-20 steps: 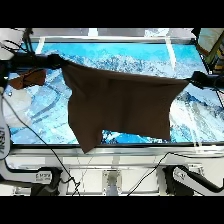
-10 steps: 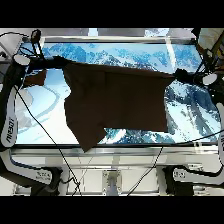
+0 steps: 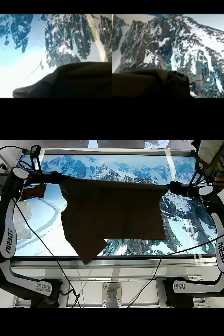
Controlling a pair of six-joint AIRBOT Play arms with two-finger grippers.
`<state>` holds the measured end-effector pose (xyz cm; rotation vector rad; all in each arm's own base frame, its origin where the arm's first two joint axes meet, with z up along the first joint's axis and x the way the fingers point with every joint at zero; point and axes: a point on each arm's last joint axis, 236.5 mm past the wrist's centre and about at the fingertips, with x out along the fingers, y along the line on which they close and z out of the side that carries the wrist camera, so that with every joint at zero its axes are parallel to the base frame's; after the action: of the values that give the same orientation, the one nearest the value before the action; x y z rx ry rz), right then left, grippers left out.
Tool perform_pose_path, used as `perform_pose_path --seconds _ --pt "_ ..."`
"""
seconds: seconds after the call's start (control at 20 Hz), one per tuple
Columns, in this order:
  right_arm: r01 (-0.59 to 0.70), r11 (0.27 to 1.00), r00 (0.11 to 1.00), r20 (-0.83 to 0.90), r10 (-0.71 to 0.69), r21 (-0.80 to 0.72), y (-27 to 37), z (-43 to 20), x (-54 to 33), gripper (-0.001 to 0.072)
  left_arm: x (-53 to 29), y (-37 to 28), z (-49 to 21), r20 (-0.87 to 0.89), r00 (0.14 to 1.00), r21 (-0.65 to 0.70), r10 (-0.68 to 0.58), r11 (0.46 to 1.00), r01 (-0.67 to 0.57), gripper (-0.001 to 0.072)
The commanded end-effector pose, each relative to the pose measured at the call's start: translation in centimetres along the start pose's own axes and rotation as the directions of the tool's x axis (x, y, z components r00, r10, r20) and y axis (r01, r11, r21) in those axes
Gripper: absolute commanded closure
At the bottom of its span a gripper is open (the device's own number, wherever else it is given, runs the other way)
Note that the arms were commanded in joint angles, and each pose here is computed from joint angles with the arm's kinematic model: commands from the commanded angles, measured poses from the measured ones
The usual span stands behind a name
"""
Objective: Fold the shirts.
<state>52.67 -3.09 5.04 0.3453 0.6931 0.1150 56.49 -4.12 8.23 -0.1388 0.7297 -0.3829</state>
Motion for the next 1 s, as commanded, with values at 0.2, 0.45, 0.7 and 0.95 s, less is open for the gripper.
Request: perform_pose_path --seconds 0.2,0.45,0.7,0.95 --pt "-0.018 0.996 0.985 -0.174 0.002 -0.086 0.0 -4.1 -0.3 0.069 -1.9 0.7 -8.3 -0.325 0.945 -0.023 -0.04 0.999 0.035 0.0697" --pt "-0.027 0.998 0.961 -0.276 0.011 -0.055 -0.6 -6.5 -0.7 0.069 -2.3 2.2 -12.8 -0.415 0.907 -0.171 -0.075 0.985 0.003 0.0697" --pt "-0.095 0.993 0.92 -0.375 0.112 0.064 1.0 -10.1 1.3 0.0689 -0.1 0.0 -16.9 -0.397 0.898 -0.349 -0.191 0.936 0.045 0.0696" --pt "-0.055 0.993 0.889 -0.447 0.097 0.106 0.4 -12.8 2.7 0.0688 1.1 -0.1 -19.0 -0.378 0.904 -0.423 -0.202 0.906 0.025 0.0696"
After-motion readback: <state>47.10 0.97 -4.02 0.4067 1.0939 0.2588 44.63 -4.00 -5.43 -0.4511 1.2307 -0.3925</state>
